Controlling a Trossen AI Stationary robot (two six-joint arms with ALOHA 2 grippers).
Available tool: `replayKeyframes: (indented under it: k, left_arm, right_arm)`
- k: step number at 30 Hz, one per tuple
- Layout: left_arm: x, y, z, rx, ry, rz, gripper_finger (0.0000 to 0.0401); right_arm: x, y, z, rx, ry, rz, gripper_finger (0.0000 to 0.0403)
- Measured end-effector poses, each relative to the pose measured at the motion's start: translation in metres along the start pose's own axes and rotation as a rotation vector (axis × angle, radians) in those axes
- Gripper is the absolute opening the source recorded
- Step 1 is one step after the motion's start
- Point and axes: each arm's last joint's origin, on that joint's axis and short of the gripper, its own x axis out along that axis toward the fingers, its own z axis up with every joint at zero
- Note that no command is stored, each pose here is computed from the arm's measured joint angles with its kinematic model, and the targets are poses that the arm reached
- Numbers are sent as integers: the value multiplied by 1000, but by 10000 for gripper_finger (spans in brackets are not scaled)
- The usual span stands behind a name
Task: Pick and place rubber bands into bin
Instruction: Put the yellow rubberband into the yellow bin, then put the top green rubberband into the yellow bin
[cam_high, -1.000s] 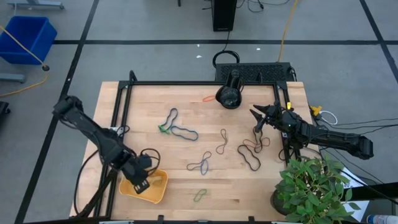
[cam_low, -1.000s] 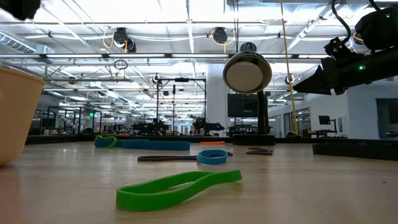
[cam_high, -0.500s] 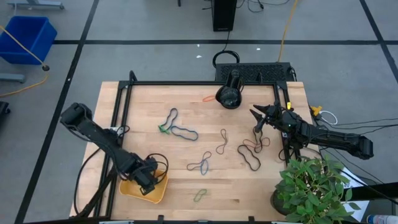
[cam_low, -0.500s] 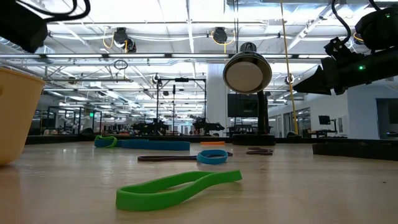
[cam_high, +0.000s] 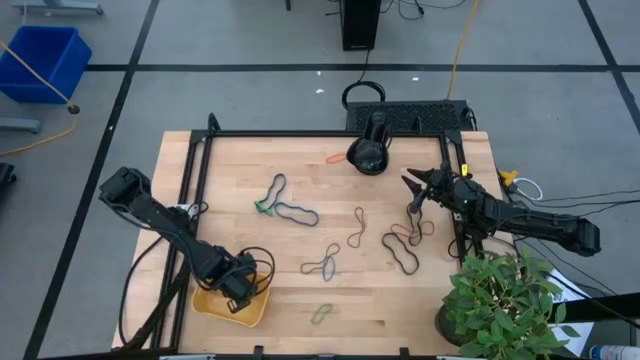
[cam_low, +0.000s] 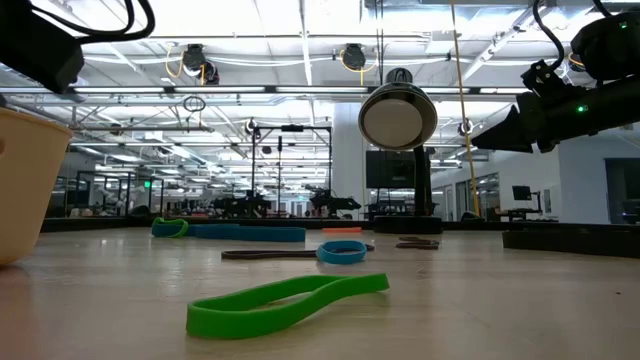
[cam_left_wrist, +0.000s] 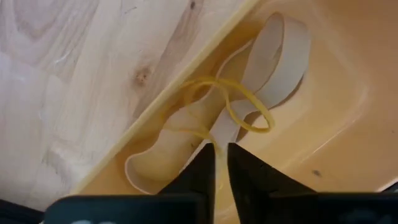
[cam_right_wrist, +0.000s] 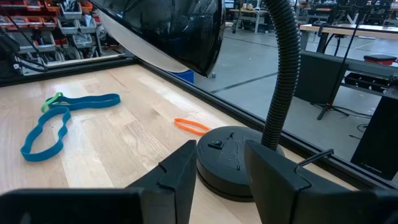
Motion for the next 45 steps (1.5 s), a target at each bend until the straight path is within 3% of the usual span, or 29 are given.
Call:
replayKeyframes:
  k: [8,12,22,28,33,37,41,45]
  left_arm:
    - [0,-1,-1,-26,27,-12,159]
    - [0,-2,-2,-70,82,-38,190]
    - [-1,-2,-2,-42,144,-65,207]
    - [-19,5,-1,-1,162,-159,207]
    - [-47,18,4,-9,21,-247,207]
    - [-70,31,12,63,-195,-304,207]
    - [-87,50,26,87,-402,-251,207]
    - [-95,71,45,34,-514,-173,207]
  right_arm:
    - [0,0,0,0,0,0,130]
    - [0,0,0,0,0,0,130]
    - [0,0,0,0,0,0,130]
    - [0,0,0,0,0,0,130]
    - [0,0,0,0,0,0,130]
    - [0,0,0,-2,0,-2,130]
    - [0,0,0,-6,0,-2,130]
    - [0,0,0,-6,0,-4,130]
